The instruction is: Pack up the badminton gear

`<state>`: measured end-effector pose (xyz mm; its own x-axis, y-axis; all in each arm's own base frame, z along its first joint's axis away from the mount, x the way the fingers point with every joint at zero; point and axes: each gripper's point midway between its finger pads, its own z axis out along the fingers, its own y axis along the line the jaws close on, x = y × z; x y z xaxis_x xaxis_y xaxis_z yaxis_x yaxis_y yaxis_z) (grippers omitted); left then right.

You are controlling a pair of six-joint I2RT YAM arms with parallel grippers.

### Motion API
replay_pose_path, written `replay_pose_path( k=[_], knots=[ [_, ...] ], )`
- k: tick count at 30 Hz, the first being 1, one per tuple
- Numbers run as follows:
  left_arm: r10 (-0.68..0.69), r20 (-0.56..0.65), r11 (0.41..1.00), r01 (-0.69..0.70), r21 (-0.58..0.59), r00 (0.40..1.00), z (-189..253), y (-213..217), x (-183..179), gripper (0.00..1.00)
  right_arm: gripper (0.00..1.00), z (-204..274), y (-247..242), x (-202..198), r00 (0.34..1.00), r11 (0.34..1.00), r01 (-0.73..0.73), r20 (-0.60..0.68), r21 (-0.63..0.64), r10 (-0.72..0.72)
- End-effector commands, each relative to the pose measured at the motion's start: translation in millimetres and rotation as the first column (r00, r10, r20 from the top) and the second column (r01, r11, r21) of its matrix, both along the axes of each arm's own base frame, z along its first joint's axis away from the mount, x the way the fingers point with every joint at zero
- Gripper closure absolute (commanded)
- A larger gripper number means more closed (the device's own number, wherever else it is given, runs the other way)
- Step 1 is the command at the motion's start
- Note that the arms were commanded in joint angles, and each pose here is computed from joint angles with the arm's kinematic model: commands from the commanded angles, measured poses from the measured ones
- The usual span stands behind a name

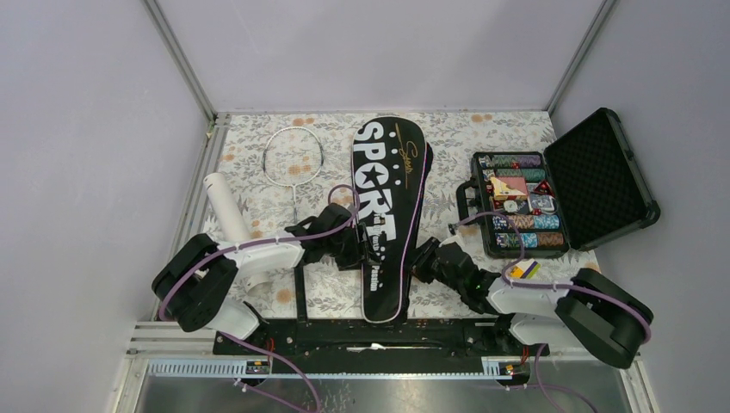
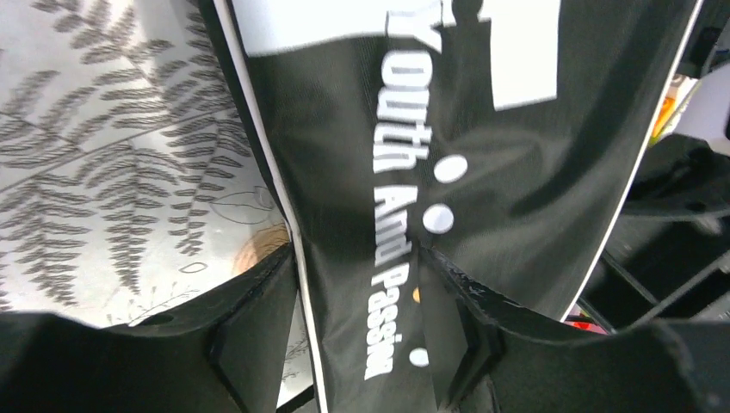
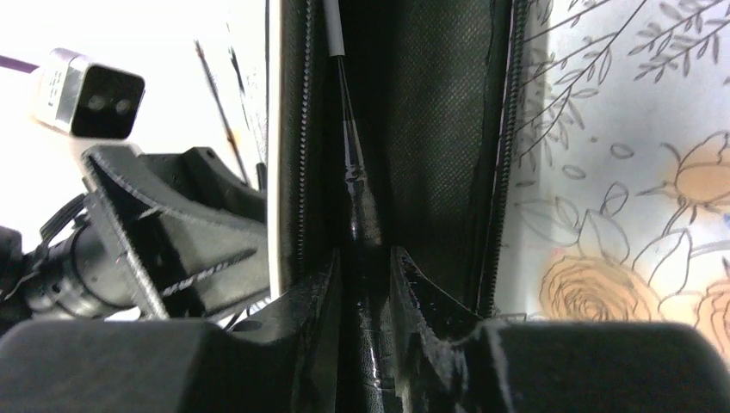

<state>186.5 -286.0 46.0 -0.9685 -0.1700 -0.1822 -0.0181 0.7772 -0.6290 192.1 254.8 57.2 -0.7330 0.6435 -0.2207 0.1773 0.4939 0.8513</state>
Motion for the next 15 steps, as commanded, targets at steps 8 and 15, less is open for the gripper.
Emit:
replay_pose_path(
  k=[8, 15],
  knots=[
    [-0.026, 0.015, 0.988, 0.028, -0.149, 1.000, 28, -29, -12, 0.47, 0.75, 29, 35, 36, 0.993, 0.988, 0.036, 0.103, 0.152, -0.052],
    [0.002, 0.164, 0.998, -0.013, 0.062, 0.986, 57, -1, 15, 0.46, 0.50, -1, 4, 20, 0.997, 0.998, 0.056, 0.046, -0.016, -0.055]
  ],
)
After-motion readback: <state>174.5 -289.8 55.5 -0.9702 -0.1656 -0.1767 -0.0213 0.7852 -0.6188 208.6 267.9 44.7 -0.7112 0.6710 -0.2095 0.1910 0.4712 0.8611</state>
